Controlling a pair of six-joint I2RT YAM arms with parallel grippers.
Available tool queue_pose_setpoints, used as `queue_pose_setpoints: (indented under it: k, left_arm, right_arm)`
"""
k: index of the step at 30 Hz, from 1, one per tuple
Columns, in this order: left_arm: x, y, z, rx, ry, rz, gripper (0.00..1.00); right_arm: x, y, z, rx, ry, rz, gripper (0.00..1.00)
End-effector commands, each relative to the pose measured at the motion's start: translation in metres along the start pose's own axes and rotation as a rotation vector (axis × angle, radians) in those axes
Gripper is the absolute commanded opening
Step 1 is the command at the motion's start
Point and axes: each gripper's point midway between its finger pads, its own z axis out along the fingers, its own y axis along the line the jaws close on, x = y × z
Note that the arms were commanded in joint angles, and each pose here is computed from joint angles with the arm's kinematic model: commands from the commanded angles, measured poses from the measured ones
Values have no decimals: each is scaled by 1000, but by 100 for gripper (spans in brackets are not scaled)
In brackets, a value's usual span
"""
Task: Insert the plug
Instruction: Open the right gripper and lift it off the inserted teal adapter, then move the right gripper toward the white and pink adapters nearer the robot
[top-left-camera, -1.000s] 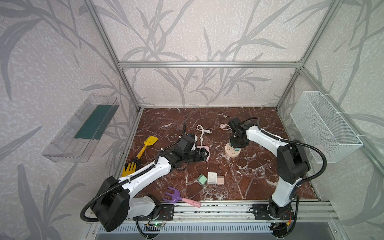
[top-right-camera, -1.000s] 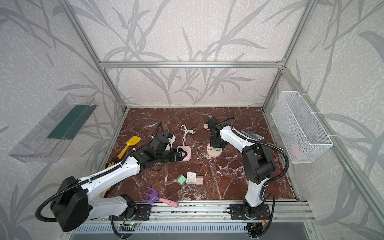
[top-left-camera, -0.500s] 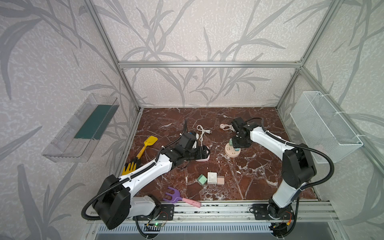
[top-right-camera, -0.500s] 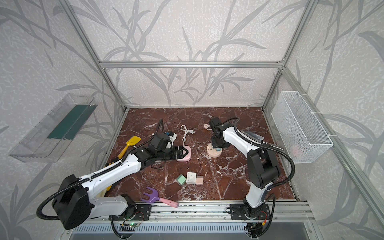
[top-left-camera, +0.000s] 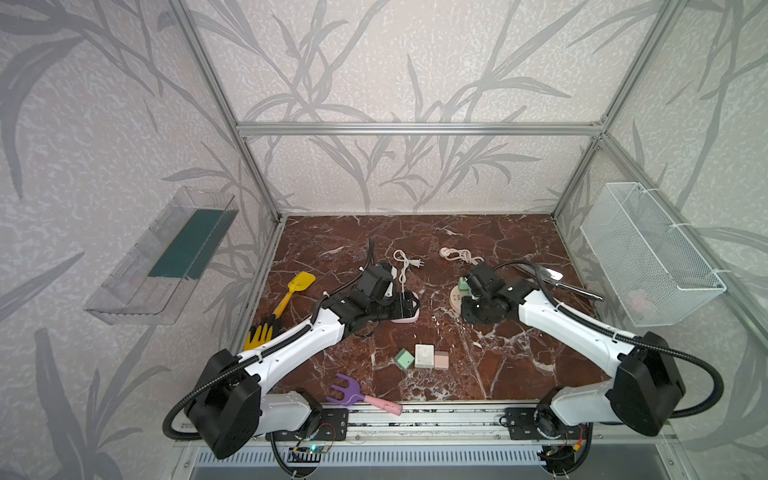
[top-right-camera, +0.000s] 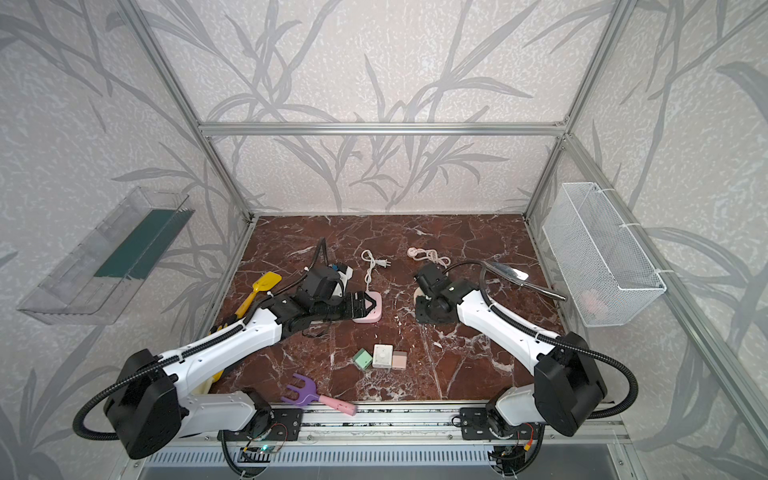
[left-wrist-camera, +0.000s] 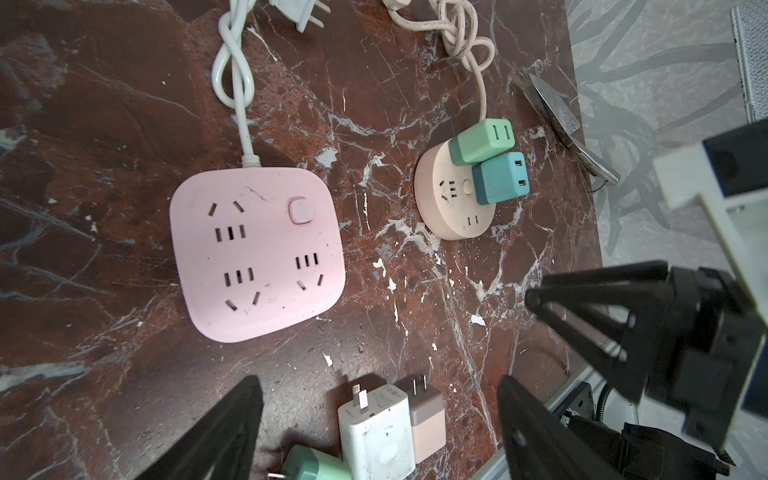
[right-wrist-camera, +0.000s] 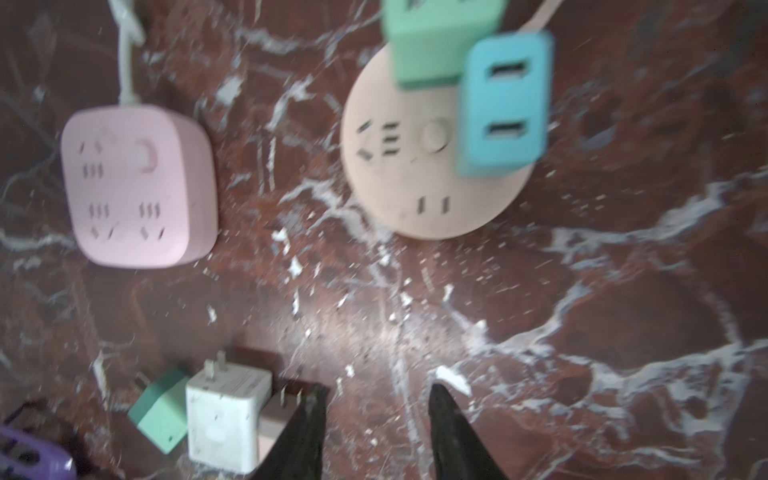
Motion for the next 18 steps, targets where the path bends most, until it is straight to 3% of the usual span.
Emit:
queue_pose_setpoints:
  k: [1,9,18]
  left_arm:
    - [7,13,0,-44,19,4,86]
    - [12,19,-4,-57,12,9,86]
    - [7,10,-10,-36,5,17,86]
  right_arm:
    - [15,20,2,5,-8,11,42]
    - [41,45,32,49,65,-78,43]
    - [46,68,34,64,77,-136,43]
